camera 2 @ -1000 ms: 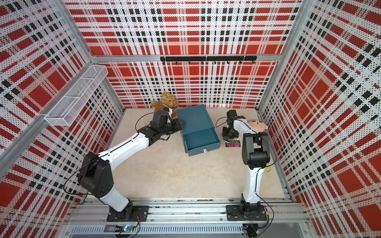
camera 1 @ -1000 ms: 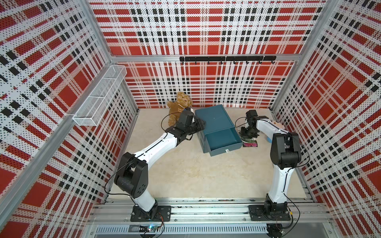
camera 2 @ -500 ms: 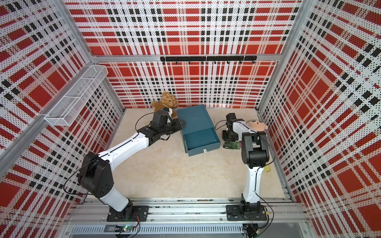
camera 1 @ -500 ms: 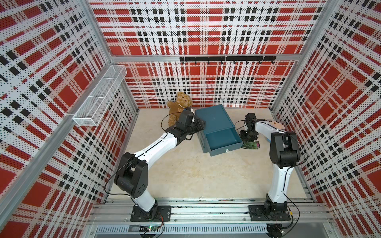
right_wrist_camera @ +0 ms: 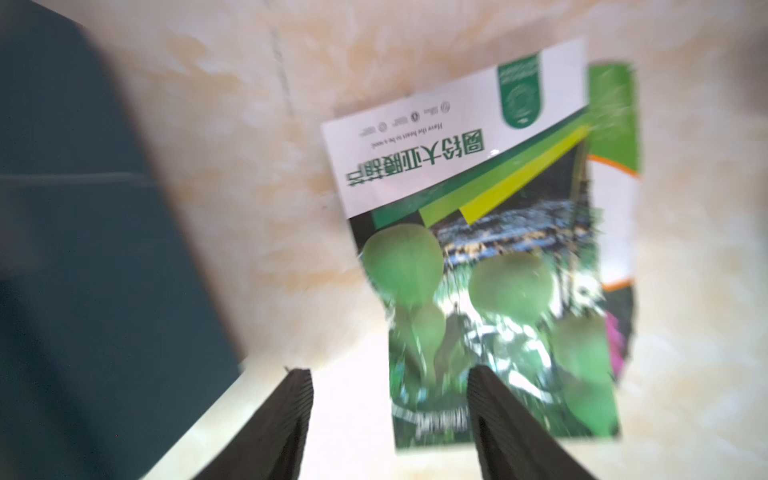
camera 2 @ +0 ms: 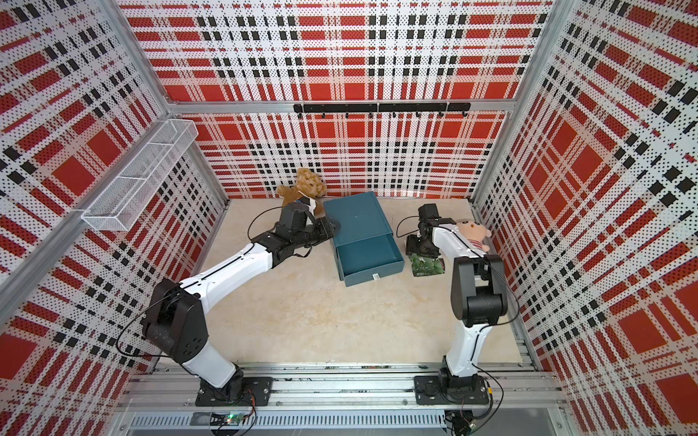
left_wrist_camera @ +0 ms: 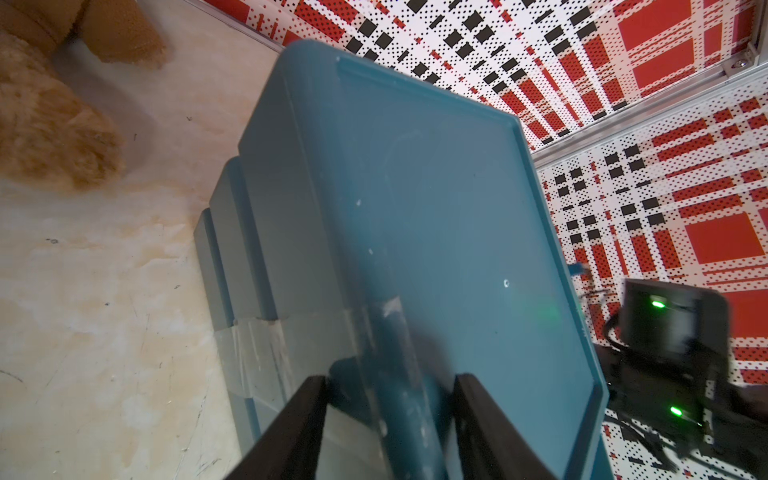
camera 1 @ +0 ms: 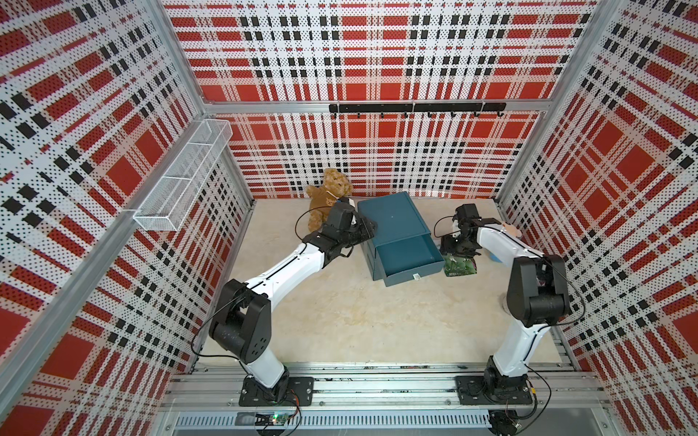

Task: Take the seed bags out of the drawer
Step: Place the seed packet at the center of the board, then close the drawer in the storage box.

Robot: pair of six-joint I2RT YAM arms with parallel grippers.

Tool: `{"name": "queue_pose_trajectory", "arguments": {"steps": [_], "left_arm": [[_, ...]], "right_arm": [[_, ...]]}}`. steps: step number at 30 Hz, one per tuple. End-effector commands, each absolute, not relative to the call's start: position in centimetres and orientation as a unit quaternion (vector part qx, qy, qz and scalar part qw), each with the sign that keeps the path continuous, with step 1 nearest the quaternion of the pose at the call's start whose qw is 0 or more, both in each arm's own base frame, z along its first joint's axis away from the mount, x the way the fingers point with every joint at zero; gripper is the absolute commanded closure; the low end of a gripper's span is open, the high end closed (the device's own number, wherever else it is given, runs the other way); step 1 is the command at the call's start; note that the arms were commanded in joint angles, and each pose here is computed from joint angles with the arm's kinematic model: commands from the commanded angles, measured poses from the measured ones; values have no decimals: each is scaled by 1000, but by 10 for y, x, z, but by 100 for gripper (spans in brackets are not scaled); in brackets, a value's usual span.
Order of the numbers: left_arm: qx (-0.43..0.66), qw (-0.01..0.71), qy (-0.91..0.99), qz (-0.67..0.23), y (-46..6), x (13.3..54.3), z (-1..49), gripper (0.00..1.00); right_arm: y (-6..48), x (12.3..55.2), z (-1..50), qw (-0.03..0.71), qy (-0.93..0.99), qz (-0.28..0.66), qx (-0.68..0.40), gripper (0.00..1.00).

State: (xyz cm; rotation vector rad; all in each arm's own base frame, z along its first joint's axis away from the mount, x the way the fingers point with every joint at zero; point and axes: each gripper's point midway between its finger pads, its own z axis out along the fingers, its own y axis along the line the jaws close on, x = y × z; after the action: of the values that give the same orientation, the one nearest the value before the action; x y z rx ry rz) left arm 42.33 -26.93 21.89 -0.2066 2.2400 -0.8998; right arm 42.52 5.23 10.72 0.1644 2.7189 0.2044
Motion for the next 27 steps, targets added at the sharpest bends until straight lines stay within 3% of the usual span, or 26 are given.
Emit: {"name": "queue_pose_trajectory", "arguments": {"steps": [1,5,8,10,13,19,27], "left_arm": [[-89,257,921,-277,-253,395,146,47],[-89,259,921,-279,-254,395,148,47],[-89,257,921,-279,-255,394,147,47],[-86,255,922,-279,-257,393,146,47],[-86,254,922,-278,-258,391,145,47],[-81,252,923,-278,-261,390,144,47],[-76,250,924,-281,-265,391,143,47]], "right_arm": [[56,404,150,243,961,103,80,30],[58,364,173,268,949,130,99,36],[65,328,183,286,936,171,111,56],[76,306,188,297,926,206,105,77],[94,278,205,327,908,247,81,99],[132,247,222,342,876,337,41,100],[162,261,212,318,884,343,12,100]]}}
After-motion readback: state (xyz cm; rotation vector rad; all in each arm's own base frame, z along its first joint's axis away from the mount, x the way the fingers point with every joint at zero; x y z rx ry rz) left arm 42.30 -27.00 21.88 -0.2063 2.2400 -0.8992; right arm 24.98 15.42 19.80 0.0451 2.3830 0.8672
